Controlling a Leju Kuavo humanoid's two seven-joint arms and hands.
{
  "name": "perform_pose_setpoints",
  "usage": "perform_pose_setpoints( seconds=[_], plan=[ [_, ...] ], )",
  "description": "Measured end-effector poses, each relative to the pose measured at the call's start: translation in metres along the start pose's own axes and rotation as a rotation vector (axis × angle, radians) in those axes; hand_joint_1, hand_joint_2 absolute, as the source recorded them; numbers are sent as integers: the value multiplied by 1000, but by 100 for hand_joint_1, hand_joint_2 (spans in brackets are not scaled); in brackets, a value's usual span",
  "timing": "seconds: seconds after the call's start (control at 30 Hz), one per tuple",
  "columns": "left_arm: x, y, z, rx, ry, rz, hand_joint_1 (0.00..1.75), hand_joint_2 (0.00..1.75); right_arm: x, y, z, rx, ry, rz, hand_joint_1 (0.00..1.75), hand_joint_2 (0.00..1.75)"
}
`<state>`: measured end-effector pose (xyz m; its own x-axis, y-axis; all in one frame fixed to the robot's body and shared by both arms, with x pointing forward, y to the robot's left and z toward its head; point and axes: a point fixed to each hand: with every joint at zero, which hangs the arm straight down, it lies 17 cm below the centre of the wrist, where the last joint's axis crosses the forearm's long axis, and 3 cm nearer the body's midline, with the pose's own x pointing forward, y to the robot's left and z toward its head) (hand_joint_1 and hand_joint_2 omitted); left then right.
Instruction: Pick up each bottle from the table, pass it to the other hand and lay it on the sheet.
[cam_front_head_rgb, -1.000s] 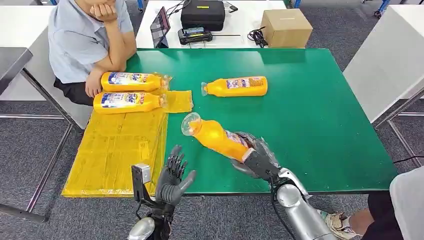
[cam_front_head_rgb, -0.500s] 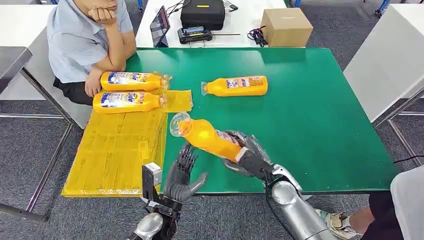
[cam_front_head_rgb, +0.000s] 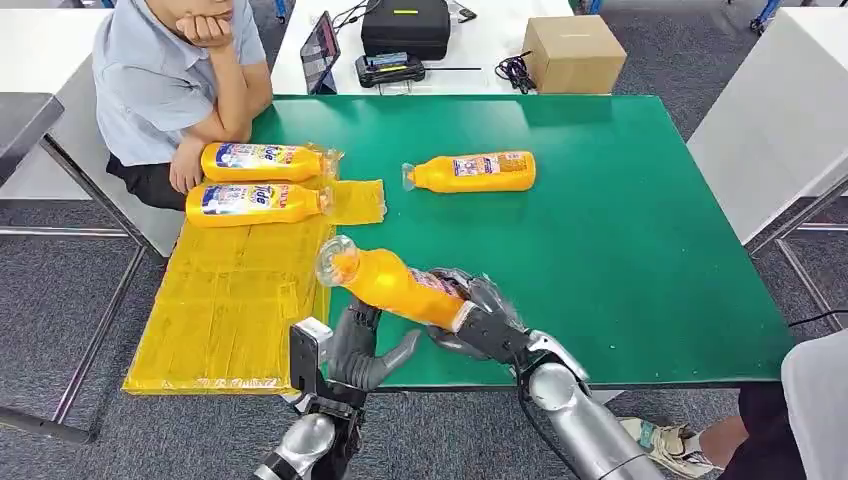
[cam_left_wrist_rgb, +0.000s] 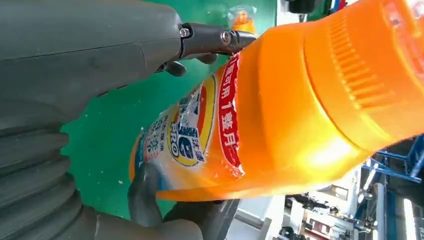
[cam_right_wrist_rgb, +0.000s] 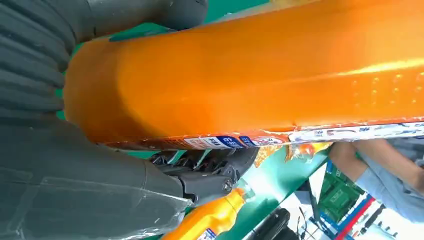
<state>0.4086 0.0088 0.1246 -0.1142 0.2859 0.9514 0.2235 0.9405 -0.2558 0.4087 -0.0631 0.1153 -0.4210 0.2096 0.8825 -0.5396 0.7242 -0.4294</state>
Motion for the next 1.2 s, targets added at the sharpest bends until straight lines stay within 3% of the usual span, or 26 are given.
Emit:
perform_pose_setpoints(
  seconds=[0.53, 0.57, 0.6, 0.63, 0.67, 1.0, 1.2],
  plan=[
    [-16, -1, -6, 7, 75, 67, 0, 175, 12, 18, -9, 48, -32, 14, 145, 175],
    [-15, -1, -7, 6, 74, 68, 5, 175, 13, 19, -10, 51, -33, 15, 143, 175],
    [-15, -1, -8, 6, 73, 70, 91, 175, 13, 20, -10, 52, -34, 16, 141, 175],
    [-14, -1, -8, 5, 72, 71, 155, 175, 14, 20, -10, 53, -34, 16, 136, 175],
    [-14, 0, -9, 6, 72, 73, 175, 175, 14, 20, -10, 53, -35, 17, 138, 175],
    [-11, 6, -10, 37, 55, 59, 175, 175, 12, 20, -11, 49, -30, 15, 131, 175],
    [-9, 10, -10, 57, 37, 29, 175, 175, 11, 22, -11, 47, -27, 11, 117, 175]
  ],
)
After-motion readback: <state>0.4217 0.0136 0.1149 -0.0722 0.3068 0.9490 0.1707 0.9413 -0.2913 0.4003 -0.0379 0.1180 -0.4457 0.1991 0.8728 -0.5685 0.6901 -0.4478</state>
